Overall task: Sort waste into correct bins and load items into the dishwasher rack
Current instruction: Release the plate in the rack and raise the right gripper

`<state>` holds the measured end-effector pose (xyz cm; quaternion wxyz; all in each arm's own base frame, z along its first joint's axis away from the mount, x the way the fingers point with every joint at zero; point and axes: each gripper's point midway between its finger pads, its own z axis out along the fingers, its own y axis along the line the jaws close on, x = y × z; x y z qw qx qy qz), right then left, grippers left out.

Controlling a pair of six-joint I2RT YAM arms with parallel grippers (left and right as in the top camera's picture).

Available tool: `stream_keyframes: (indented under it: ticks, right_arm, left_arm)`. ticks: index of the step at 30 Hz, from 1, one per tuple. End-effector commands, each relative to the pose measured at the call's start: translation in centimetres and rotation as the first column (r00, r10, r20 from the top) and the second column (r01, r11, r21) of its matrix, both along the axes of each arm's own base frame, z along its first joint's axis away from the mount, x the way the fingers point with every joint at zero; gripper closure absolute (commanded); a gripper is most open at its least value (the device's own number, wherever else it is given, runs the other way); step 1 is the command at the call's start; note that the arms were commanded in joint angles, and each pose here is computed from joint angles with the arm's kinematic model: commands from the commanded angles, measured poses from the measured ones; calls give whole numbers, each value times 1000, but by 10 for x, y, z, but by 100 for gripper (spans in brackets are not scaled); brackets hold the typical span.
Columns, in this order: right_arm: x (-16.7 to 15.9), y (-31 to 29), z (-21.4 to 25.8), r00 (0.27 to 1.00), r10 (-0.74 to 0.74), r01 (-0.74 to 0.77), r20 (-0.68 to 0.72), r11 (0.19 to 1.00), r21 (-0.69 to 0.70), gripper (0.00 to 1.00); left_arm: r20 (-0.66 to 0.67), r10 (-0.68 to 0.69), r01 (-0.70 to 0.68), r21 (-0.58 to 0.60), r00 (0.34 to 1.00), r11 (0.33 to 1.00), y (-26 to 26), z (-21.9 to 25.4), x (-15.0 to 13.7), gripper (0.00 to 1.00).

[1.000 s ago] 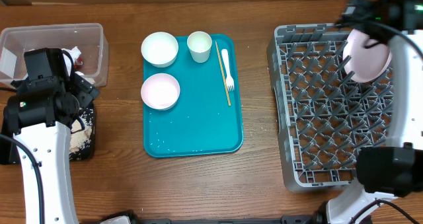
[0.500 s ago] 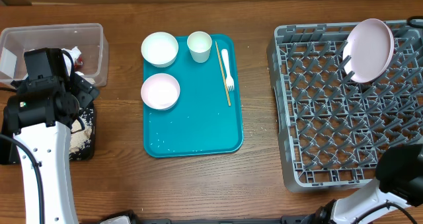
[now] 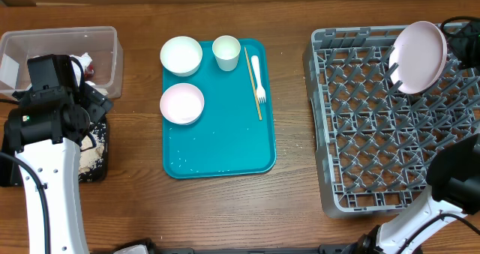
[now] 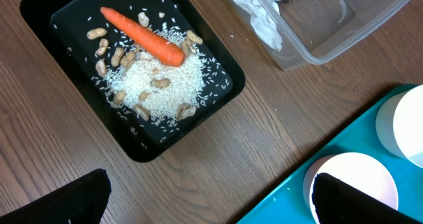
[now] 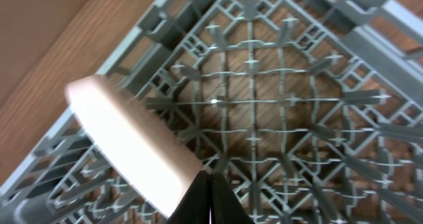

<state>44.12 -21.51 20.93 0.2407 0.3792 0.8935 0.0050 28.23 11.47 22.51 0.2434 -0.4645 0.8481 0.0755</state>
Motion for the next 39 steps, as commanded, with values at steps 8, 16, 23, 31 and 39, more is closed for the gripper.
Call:
stream_keyframes:
  ticks: [8, 16, 23, 31, 39]
  right_arm:
    - [6, 26, 6, 993, 108, -112, 50, 989, 94, 96]
    - [-9, -27, 8, 999, -36, 34, -14, 994, -102, 96]
    - [0, -18, -17, 999, 11, -12, -30, 1000, -18, 96]
    - [14, 9, -37, 992, 117, -115, -43, 992, 56, 96]
    - [13, 28, -33, 977, 210, -207, -16, 970, 125, 96]
  left_arm:
    - [21, 28, -28, 16, 999, 999, 5, 7, 2, 0]
    - [21, 28, -28, 17, 999, 999, 5, 7, 2, 0]
    - [21, 28, -28, 17, 999, 999, 5, 7, 2, 0]
    - [21, 28, -28, 16, 999, 999, 5, 7, 2, 0]
    - [21, 28, -28, 16, 999, 999, 5, 7, 2, 0]
